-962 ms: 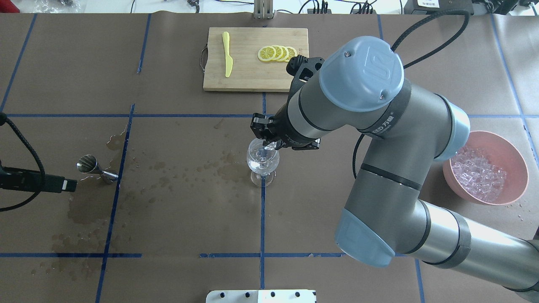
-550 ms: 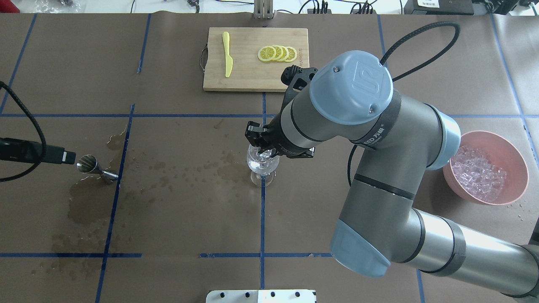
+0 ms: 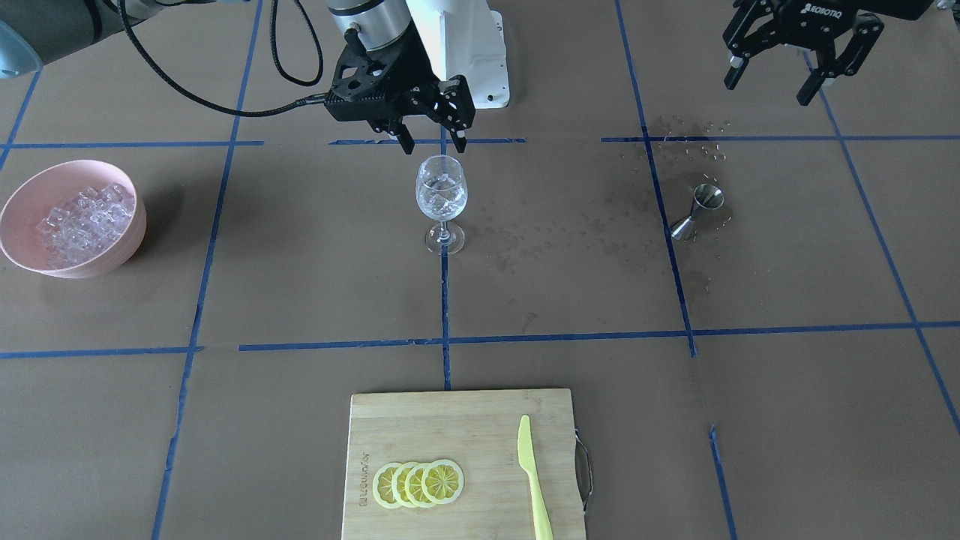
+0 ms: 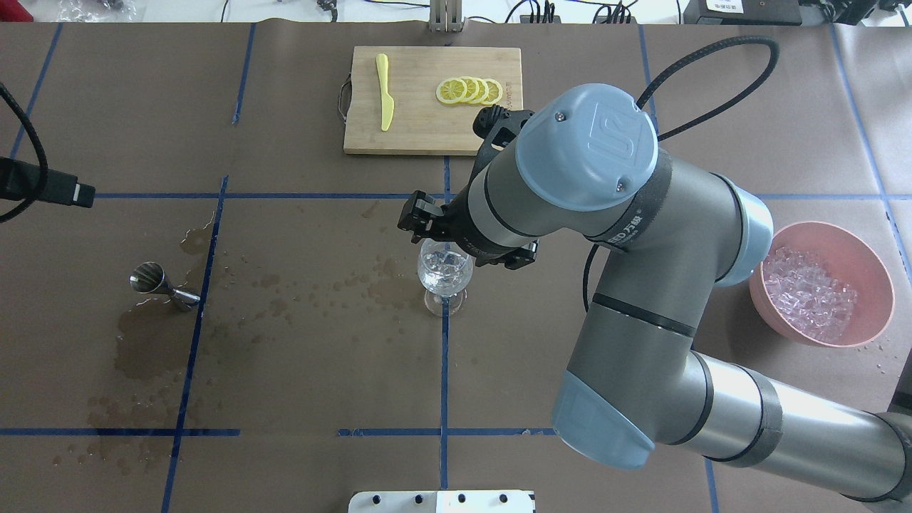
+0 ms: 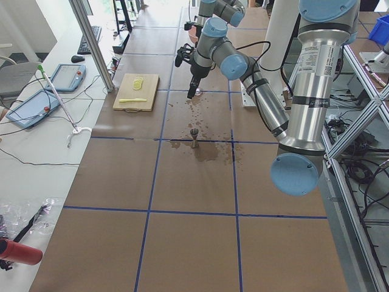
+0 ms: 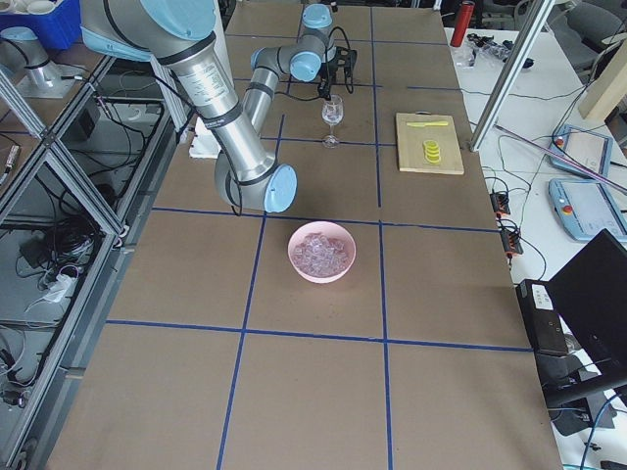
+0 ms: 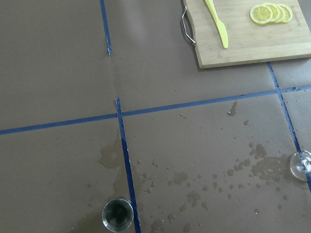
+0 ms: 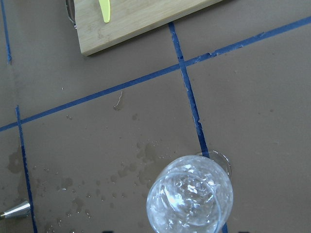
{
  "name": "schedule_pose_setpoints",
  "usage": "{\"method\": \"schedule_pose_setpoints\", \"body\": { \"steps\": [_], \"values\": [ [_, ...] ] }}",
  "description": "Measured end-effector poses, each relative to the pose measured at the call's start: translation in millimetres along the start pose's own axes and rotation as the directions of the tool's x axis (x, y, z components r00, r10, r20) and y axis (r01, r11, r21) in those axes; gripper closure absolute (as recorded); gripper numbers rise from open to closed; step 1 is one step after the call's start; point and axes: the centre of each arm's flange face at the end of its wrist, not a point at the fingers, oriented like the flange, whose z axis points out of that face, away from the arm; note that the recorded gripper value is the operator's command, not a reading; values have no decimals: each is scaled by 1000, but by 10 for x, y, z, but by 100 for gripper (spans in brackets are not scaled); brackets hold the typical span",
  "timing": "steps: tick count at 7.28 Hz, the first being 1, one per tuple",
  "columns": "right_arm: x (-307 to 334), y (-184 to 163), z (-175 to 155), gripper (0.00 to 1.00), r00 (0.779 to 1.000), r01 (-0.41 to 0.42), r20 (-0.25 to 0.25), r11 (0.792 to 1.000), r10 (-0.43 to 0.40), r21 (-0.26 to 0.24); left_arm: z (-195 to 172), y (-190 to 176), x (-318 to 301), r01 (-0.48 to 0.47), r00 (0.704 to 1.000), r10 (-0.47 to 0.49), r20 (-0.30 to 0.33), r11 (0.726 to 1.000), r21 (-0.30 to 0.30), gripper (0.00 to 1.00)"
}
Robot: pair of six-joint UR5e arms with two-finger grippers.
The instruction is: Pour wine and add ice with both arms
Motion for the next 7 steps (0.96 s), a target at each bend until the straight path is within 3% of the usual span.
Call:
{"method": "schedule_pose_setpoints", "body": {
  "steps": [2, 4, 5, 7],
  "values": [
    [45, -185, -143, 0, 1000, -5, 8, 1000, 5, 27, -115, -135, -236, -55, 997, 54, 54, 998, 16, 0],
    [260, -595, -346, 0, 1000, 9, -2, 996, -9, 86, -150, -527, -764, -128, 980, 125, 154, 992, 9, 0],
    [483, -887, -424, 0, 998, 53, -33, 992, -49, 113, -121, -729, -1073, -172, 966, 170, 194, 985, -10, 0],
    [1160, -1635, -646, 0, 982, 148, -135, 981, -132, 122, 13, -907, -1542, -251, 937, 261, 234, 965, -71, 0]
  ]
}}
